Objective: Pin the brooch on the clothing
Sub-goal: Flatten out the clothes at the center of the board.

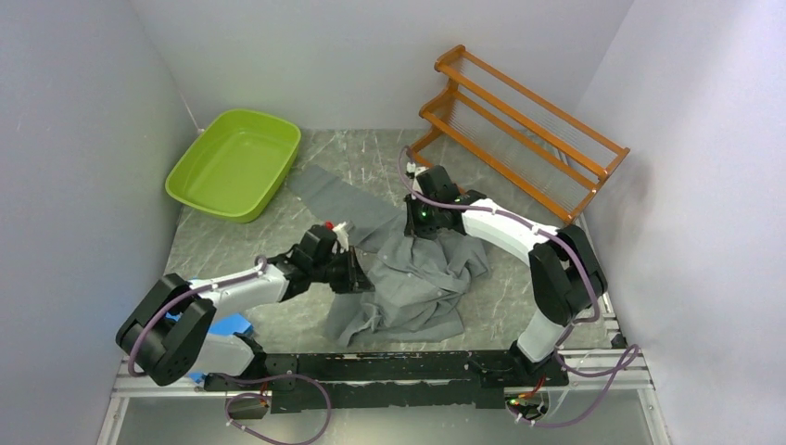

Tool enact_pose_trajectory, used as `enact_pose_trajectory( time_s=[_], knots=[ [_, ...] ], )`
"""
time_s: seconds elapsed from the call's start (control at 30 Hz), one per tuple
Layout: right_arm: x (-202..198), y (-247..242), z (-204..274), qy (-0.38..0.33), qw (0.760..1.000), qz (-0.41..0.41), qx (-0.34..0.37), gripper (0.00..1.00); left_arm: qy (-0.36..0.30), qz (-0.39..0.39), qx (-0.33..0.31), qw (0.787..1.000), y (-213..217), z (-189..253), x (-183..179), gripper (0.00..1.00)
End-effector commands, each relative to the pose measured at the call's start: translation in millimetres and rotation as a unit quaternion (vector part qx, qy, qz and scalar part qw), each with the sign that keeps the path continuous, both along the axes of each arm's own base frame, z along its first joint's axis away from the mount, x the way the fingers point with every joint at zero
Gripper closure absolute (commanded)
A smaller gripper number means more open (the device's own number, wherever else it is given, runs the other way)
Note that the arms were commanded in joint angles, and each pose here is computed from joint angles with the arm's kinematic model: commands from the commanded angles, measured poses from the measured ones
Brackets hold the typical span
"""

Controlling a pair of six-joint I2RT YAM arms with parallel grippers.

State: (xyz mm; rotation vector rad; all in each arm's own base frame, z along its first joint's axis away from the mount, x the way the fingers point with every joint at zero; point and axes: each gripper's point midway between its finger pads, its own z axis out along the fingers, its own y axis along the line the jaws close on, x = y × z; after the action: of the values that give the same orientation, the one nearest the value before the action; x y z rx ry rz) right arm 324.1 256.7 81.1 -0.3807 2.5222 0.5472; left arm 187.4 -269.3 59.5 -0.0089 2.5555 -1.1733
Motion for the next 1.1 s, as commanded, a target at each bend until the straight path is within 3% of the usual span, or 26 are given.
enact_pose_trajectory(
  time_s=[0.0,0.1,0.2,0.3,0.4,0.47,0.57,0.6,0.63,0.7,0.73,0.8,0.87,1.07],
  knots=[
    [22,16,86,-0.096,0.993,0.013,0.071,1.0,-0.087,-0.003,0.056,0.995,3,51,33,0.97],
    [25,14,151,-0.152,0.98,0.016,0.123,1.0,-0.169,0.034,0.112,0.979,25,116,59,0.97],
    [17,6,230,-0.225,0.956,0.022,0.188,1.0,-0.248,0.06,0.127,0.959,40,191,73,0.97],
    [-6,-10,301,-0.307,0.921,0.021,0.239,1.0,-0.3,0.066,0.101,0.946,45,253,70,0.97],
    [-36,-28,337,-0.358,0.893,0.014,0.274,1.0,-0.338,0.053,0.055,0.938,42,290,59,0.97],
    [-52,-39,332,-0.358,0.89,0.0,0.284,1.0,-0.349,0.034,0.025,0.936,37,299,48,0.96],
    [-74,-55,291,-0.329,0.899,-0.027,0.287,0.89,-0.346,0.013,0.004,0.938,35,289,32,0.9],
    [-79,-59,268,-0.314,0.906,-0.035,0.283,0.85,-0.34,0.008,0.003,0.94,36,279,28,0.8],
    [-85,-64,243,-0.297,0.913,-0.047,0.277,0.77,-0.324,0.005,0.011,0.946,38,260,24,0.6],
    [-95,-74,188,-0.254,0.929,-0.073,0.258,0.49,-0.303,0.013,0.022,0.953,45,236,18,0.33],
    [-100,-80,173,-0.247,0.933,-0.082,0.25,0.41,-0.292,0.016,0.028,0.956,48,225,15,0.25],
    [-107,-91,158,-0.247,0.934,-0.099,0.241,0.17,-0.278,0.029,0.041,0.959,56,207,12,0.18],
    [-111,-100,157,-0.258,0.931,-0.111,0.234,0.04,-0.263,0.042,0.047,0.963,60,193,11,0.14],
    [-101,-106,169,-0.283,0.932,-0.109,0.199,0.0,-0.217,0.058,0.074,0.972,56,158,21,0.13]
  ],
)
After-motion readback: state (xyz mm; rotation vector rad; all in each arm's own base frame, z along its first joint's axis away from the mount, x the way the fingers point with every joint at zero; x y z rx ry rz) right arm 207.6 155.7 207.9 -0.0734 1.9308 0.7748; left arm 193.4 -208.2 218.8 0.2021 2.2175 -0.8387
